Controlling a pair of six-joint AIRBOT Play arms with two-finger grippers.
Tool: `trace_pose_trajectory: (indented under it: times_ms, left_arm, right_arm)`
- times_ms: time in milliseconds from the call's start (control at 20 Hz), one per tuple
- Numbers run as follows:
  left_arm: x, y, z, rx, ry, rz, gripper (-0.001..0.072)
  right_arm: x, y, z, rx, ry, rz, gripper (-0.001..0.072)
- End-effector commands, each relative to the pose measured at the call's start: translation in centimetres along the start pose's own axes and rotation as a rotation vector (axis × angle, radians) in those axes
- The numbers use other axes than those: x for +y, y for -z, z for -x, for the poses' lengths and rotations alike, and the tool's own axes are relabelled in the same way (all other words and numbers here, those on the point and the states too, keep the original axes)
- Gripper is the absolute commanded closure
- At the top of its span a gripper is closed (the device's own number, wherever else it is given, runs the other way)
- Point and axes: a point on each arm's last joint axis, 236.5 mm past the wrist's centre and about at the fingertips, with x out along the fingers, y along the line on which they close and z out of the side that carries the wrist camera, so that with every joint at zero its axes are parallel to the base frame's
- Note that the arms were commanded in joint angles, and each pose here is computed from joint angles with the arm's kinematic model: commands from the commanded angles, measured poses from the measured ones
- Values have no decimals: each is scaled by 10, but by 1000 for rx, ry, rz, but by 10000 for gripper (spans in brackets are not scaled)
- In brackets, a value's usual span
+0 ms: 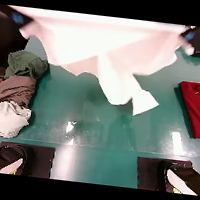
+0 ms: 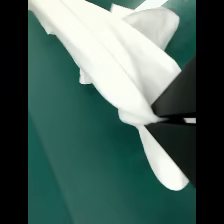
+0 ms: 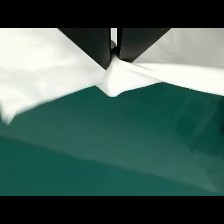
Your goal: Fold the shirts.
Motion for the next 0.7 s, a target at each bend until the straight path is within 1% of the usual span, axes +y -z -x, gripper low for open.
trace_pose_trajectory:
  times_ms: [0,200,300,400,500,550,650]
  left_arm:
    - [-25,-62,60,-208,57,-25,684]
    - [-62,-105,131,-397,172,-49,685]
    - [-71,-106,140,-403,204,-51,684]
    - [-74,-95,132,-355,220,-55,684]
    - [-65,-76,104,-266,198,-50,684]
    - [-55,-59,81,-193,170,-55,684]
    - [-20,-12,30,-17,61,-41,684]
  right_arm:
    - [26,-64,95,-230,31,92,695]
    - [46,-100,179,-414,85,165,695]
    - [47,-111,206,-469,133,194,695]
    - [43,-116,218,-493,174,203,696]
    - [29,-109,198,-437,183,175,695]
    - [21,-99,174,-370,156,145,696]
    - [4,-67,114,-188,80,65,696]
